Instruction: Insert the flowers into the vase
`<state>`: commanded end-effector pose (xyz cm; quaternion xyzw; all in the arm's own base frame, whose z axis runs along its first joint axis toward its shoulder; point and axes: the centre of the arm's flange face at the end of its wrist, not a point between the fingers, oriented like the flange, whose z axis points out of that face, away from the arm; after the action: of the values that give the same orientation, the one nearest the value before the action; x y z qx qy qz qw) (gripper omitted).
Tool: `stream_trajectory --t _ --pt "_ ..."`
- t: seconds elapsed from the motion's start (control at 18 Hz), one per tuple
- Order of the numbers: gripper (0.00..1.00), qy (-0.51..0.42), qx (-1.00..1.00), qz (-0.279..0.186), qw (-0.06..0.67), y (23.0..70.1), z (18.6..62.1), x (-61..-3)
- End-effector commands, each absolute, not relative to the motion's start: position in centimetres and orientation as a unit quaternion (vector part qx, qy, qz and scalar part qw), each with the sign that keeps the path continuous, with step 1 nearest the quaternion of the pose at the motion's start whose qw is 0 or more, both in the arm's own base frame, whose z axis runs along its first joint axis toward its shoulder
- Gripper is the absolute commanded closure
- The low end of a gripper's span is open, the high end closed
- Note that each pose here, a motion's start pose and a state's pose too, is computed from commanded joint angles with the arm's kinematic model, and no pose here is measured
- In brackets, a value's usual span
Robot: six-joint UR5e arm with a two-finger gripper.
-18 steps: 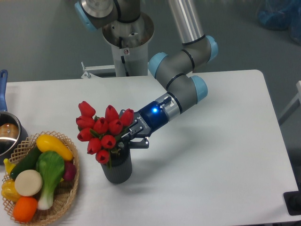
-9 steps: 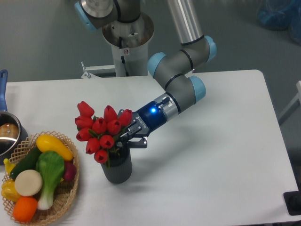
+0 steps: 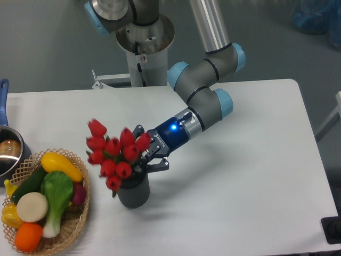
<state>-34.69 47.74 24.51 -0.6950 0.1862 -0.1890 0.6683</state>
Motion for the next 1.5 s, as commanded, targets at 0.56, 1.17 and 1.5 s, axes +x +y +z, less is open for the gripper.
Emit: stream_trajectory --t 0.56,1.17,1.5 --pt "0.0 0.199 -0.717 -0.138 0.654 45.5 28.0 -36.4" --pt "0.0 0.208 -0.908 0.057 0.359 39.5 34.3 -40.1" --pt "0.0 0.142 -0.95 0.162 0.228 36.6 41.9 -42.0"
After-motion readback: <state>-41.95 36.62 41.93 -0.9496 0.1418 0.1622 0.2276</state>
